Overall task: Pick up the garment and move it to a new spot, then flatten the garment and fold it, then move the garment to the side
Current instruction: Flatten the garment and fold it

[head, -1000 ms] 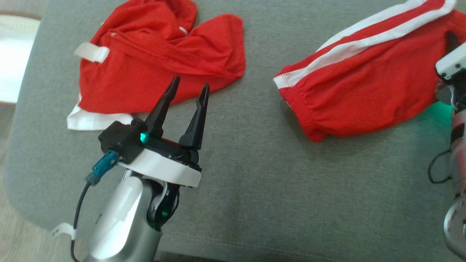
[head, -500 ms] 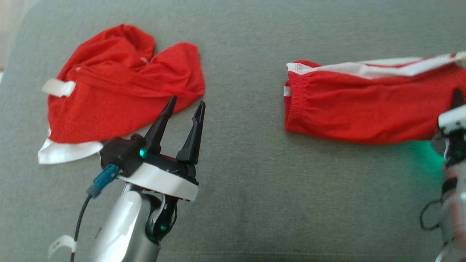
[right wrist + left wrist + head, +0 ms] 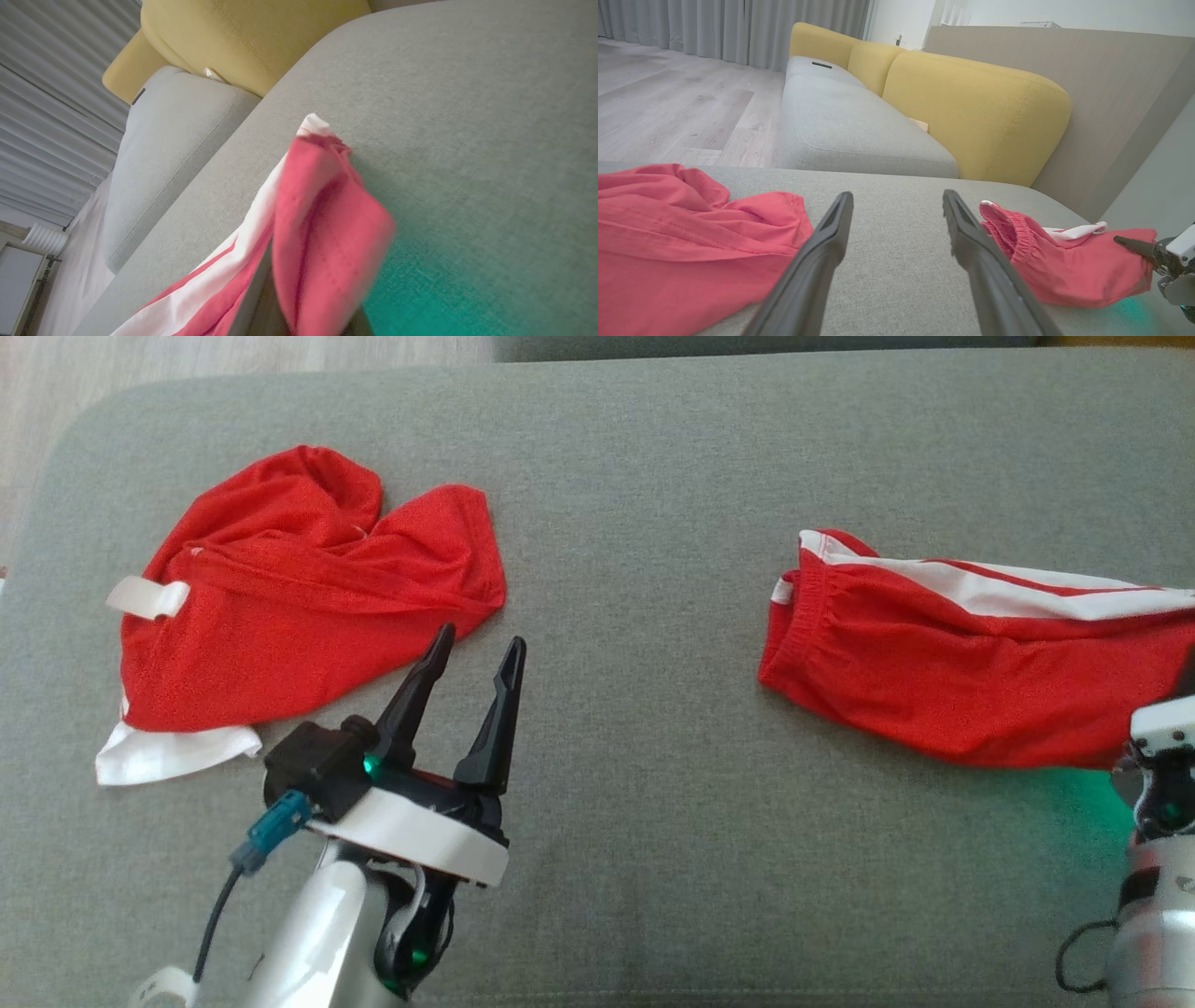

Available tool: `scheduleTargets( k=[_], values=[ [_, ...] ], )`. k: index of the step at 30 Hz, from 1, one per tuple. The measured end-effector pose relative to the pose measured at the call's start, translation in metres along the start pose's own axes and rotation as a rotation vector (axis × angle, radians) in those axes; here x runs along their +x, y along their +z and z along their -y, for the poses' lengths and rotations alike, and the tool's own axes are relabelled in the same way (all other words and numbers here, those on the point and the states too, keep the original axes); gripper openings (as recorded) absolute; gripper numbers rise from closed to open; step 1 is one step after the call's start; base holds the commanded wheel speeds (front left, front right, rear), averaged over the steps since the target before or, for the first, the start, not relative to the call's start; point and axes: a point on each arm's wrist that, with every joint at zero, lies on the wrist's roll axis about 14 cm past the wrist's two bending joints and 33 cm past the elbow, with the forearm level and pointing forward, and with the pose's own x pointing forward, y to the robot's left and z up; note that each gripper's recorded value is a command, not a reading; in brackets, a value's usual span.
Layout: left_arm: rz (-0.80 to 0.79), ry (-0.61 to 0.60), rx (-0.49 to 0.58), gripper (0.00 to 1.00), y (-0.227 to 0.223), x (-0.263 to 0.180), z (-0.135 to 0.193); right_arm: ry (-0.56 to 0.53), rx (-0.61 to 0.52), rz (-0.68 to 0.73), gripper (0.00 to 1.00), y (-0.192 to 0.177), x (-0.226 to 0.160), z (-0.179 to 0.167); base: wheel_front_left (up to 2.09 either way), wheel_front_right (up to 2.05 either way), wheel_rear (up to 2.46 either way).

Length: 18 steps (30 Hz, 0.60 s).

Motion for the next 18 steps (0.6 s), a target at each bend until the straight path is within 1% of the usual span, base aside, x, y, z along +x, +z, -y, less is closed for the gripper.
scheduleTargets(
  k=[3,9,18],
  values=[
    [0.001,0.003,0.003,1.0,0.001,-0.001,-0.001,0.027,-0.005,0.013,0.0,0.004,0.0,-0.01,0.0,0.0,0.0],
    [0.015,0.004,0.017,1.0,0.007,-0.003,0.0,0.163,-0.014,0.07,0.0,0.019,-0.007,-0.054,0.0,0.0,0.0],
    [0.023,0.013,0.021,1.0,0.011,-0.014,0.001,0.351,0.015,0.029,0.0,-0.001,-0.037,-0.099,0.0,0.0,0.0]
  ],
)
